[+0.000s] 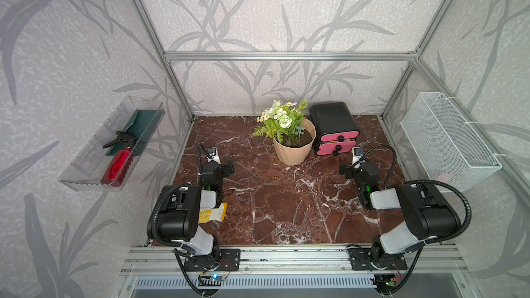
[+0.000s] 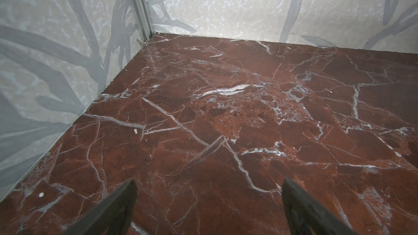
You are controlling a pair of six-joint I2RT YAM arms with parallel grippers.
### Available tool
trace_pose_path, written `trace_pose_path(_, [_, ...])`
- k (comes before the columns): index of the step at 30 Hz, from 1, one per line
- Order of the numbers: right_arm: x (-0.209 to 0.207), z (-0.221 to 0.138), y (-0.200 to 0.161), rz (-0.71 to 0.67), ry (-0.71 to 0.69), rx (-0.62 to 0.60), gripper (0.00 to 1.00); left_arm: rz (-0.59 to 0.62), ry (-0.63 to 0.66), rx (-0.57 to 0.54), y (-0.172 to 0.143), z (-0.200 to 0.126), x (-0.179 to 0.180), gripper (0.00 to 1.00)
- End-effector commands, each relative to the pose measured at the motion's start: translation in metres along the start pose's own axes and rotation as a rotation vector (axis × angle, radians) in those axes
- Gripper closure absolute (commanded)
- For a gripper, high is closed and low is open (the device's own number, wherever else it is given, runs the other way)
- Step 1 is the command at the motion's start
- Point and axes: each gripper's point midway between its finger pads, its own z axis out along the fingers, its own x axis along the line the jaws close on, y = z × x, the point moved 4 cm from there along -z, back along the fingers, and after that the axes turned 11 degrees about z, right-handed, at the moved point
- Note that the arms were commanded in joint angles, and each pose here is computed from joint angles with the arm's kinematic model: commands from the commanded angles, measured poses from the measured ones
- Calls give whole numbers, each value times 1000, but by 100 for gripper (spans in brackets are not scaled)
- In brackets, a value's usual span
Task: Take the sponge out of the drawer
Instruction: Move the storage box to the center of the board.
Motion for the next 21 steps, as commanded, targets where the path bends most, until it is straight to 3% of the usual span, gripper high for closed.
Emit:
trace_pose_path(1, [3, 2, 7, -10, 14, -22, 1, 23, -21, -35, 9, 1, -3, 1])
trace_pose_path(4, [16, -2, 4, -45, 116, -26, 1, 34, -48, -53, 9, -1, -7, 1])
trace_pose_path(15, [9, 5, 7, -5, 105, 1, 1, 12, 8, -21, 9, 3, 1, 1])
trace_pose_path(21, [-2, -28, 35, 19, -14, -115, 1, -3, 112, -151, 26, -36, 12, 1])
